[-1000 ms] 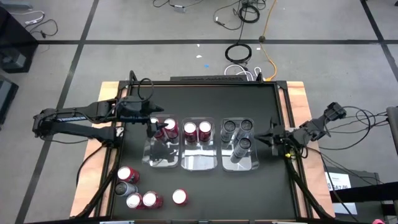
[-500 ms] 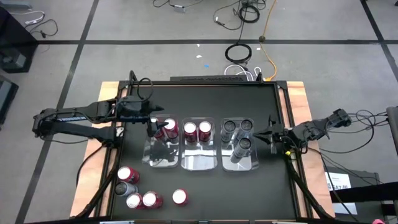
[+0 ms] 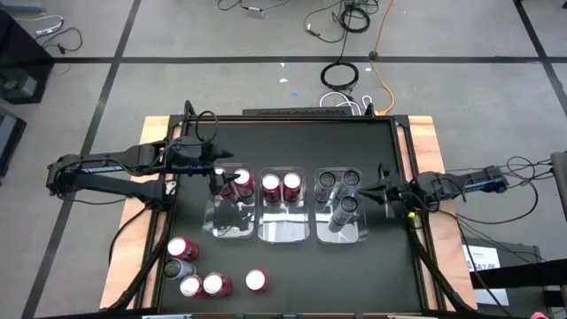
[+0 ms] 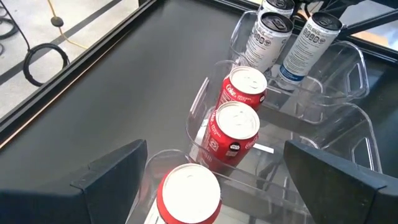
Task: Sort soda cans
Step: Put the left red soda can into the left transparent bin
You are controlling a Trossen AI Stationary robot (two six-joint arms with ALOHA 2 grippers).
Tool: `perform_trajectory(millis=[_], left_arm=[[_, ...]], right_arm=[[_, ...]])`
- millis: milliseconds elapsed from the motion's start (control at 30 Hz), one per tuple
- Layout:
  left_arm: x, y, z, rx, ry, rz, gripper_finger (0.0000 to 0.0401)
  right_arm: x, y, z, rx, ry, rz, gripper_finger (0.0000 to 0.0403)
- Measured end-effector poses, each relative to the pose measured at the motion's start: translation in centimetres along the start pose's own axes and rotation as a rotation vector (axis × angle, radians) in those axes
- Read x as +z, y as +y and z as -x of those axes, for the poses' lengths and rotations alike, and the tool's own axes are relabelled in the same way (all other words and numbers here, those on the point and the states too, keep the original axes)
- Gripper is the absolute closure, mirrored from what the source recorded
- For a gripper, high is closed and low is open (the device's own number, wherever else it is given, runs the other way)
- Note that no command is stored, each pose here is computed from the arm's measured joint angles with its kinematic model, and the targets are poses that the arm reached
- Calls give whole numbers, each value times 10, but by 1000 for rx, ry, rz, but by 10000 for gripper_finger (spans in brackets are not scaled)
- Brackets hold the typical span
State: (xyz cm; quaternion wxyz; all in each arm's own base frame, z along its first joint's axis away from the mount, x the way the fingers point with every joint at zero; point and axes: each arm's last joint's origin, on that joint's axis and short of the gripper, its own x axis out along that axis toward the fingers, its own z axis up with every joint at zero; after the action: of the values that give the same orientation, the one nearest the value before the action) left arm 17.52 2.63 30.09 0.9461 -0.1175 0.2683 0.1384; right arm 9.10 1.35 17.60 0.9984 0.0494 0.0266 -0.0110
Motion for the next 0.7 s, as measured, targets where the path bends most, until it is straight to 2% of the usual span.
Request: perform_trajectory(millis=[233,467,700], left_arm=[[0,0,0,0,0,0,16],[0,0,0,0,2,-1,16],[0,0,0,-1,4,-2,16]], right_arm=[[1,-7,-1,-33,-1,1,399],[-1,-9,-2,39,16,0,399],[-1,-11,-2,45,21,5,399]])
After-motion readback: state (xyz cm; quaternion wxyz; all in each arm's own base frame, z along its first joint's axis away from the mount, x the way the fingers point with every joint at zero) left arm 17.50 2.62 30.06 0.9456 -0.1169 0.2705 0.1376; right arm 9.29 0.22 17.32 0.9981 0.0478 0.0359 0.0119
